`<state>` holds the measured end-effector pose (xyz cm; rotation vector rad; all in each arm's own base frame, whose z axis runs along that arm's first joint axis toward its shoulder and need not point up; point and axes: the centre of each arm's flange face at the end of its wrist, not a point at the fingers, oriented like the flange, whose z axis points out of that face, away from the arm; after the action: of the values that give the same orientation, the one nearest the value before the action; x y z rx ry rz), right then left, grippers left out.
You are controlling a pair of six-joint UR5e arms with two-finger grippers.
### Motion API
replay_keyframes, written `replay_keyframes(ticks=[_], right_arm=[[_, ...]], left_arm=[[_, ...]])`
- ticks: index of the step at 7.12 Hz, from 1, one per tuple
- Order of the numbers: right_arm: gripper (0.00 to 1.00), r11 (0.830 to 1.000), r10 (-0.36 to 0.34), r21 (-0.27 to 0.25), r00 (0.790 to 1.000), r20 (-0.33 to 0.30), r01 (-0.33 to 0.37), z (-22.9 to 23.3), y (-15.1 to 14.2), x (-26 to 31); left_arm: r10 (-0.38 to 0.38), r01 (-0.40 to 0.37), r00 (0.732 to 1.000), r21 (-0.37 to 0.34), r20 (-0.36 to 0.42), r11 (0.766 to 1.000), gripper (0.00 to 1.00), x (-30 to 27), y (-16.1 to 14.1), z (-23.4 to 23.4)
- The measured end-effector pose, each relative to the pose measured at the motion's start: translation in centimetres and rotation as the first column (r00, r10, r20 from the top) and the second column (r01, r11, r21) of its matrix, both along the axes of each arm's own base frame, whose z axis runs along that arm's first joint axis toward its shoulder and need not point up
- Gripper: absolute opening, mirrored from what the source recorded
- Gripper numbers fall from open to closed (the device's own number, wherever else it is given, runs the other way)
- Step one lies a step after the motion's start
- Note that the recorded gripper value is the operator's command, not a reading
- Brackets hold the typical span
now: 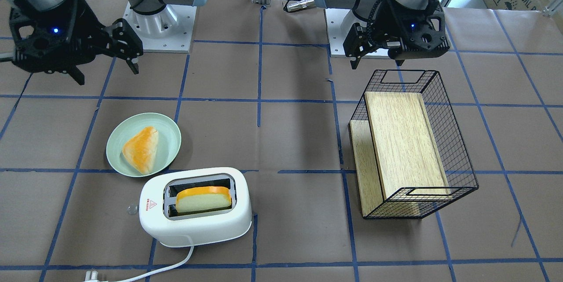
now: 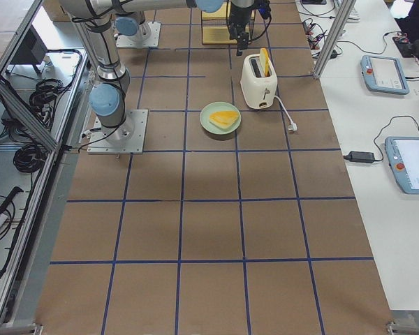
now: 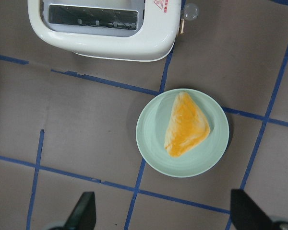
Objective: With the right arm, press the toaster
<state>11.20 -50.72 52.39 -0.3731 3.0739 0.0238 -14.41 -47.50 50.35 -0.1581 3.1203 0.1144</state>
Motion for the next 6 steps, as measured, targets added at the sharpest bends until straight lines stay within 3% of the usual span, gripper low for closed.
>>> replay_keyframes(ticks=[2,6], right_arm=[[1.0,0.998,-0.013,-0.056,1.0,-0.006,0.012,-1.1,1.9,0.1],[1.0,0.998,-0.02,-0.063,1.0,-0.01,0.019,-2.0,1.7,0.0]], left_arm=[[0.0,0.0,1.0,0.001,0.0,1.0,1.0,0.0,0.0,-0.1],[0.0,0.0,1.0,0.0,0.0,1.0,1.0,0.0,0.0,0.0]])
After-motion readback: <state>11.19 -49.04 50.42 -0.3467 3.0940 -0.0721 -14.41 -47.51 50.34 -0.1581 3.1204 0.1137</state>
